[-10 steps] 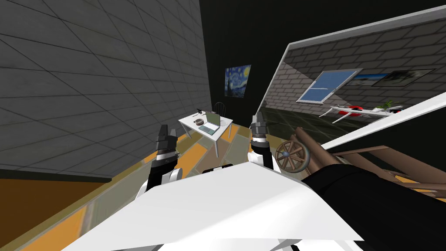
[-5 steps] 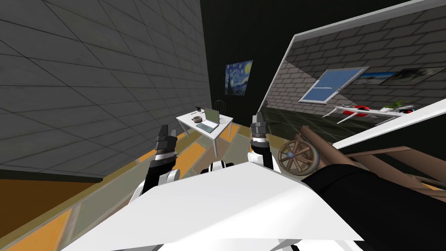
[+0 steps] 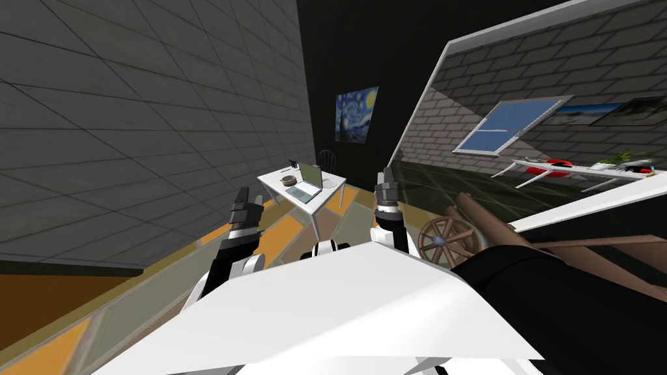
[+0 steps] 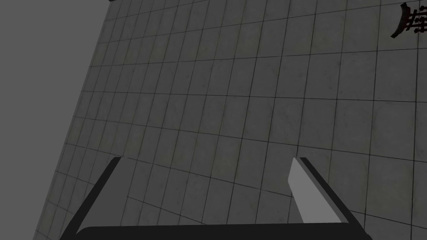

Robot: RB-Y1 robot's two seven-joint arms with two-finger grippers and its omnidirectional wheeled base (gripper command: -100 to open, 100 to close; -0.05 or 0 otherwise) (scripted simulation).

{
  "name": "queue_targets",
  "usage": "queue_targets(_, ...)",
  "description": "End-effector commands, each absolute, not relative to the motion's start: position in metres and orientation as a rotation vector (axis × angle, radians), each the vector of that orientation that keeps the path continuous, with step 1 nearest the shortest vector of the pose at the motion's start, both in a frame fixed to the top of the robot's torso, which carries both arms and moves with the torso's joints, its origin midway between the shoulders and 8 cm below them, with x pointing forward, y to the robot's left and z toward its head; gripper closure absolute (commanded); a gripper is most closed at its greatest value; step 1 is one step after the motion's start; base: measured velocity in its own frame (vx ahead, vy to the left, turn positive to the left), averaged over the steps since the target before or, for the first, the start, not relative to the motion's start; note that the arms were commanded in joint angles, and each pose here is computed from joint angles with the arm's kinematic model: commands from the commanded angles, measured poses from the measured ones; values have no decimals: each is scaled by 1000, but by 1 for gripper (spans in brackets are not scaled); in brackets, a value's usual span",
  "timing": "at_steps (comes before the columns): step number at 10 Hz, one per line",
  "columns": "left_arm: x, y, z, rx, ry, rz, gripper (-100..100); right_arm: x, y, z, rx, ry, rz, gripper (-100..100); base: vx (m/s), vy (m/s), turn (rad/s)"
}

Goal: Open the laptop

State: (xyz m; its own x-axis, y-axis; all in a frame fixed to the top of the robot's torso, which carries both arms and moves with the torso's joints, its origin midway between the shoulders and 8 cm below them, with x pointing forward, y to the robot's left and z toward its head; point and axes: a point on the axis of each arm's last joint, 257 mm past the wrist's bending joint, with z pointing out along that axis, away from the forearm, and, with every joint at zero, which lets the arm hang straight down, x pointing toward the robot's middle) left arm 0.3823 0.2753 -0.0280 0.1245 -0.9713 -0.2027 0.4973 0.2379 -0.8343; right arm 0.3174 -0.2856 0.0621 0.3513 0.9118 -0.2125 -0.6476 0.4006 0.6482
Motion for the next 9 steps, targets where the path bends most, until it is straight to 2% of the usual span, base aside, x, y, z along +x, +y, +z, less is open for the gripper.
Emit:
queue_targets(1, 388, 287, -35, -754, 871, -1229, -100, 317, -286, 62, 505, 608, 1066, 0, 128, -193, 51)
queue_targets(9, 403, 328, -61, -1013, 838, -1318, -100, 317, -286, 62, 505, 608, 1066, 0, 170, -263, 92)
